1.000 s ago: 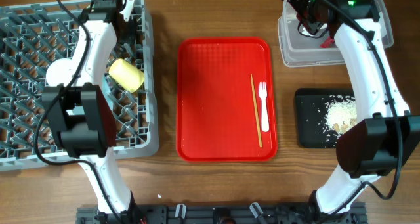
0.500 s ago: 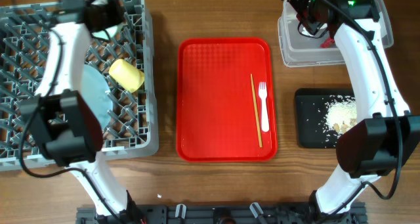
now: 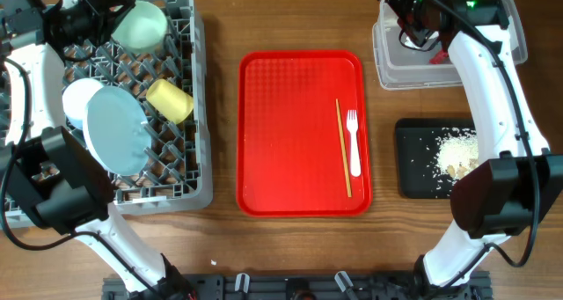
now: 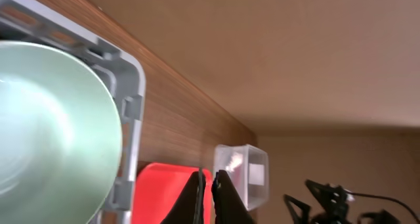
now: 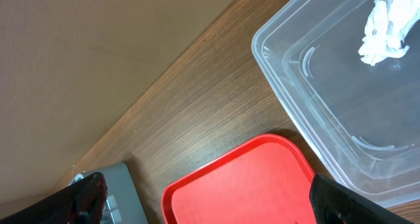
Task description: Sort waste into correct bins and load items into the dishwasher rack
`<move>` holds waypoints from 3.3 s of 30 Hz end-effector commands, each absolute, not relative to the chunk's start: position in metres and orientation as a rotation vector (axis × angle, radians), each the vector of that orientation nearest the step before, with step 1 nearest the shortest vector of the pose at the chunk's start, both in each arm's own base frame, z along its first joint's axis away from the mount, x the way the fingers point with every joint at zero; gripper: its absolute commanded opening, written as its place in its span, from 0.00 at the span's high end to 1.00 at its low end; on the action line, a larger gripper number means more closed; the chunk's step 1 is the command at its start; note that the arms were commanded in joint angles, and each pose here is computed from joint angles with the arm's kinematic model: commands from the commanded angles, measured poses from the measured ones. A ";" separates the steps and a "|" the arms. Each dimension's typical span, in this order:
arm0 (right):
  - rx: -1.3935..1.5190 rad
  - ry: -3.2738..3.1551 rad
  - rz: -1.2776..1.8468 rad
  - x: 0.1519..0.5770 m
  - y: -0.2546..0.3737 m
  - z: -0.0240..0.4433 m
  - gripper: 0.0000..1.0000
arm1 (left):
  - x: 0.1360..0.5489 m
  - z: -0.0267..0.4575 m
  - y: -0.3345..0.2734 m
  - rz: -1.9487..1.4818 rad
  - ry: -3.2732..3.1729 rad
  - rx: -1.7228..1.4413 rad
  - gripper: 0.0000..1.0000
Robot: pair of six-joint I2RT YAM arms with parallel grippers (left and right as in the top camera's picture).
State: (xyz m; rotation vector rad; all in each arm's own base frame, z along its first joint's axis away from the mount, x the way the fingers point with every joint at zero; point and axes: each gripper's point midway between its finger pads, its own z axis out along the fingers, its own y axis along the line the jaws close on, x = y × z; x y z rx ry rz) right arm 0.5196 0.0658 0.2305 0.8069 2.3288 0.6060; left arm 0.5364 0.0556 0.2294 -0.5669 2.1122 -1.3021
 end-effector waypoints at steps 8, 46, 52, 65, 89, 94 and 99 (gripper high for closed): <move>0.798 2.338 0.567 0.521 0.063 0.224 0.00 | 0.547 0.200 0.022 -0.904 2.270 -0.423 0.57; 0.798 2.338 0.567 0.521 0.063 0.224 0.00 | 0.532 0.104 0.011 0.100 2.613 -0.124 0.96; 0.798 2.338 0.567 0.521 0.063 0.224 0.01 | 0.539 0.159 -0.024 -0.679 2.452 -0.286 0.96; 0.797 2.338 0.566 0.521 0.063 0.224 0.00 | 0.509 0.225 0.016 -1.504 2.165 -0.377 0.96; 0.798 2.338 0.567 0.521 0.063 0.224 0.00 | 0.549 0.177 0.017 -1.638 2.124 -0.523 0.96; 0.798 2.338 0.567 0.521 0.063 0.224 0.00 | 0.542 0.170 0.036 -1.649 2.130 -0.629 0.96; 0.798 2.338 0.567 0.521 0.063 0.224 0.00 | 0.532 0.163 0.058 -1.658 2.129 -0.753 0.85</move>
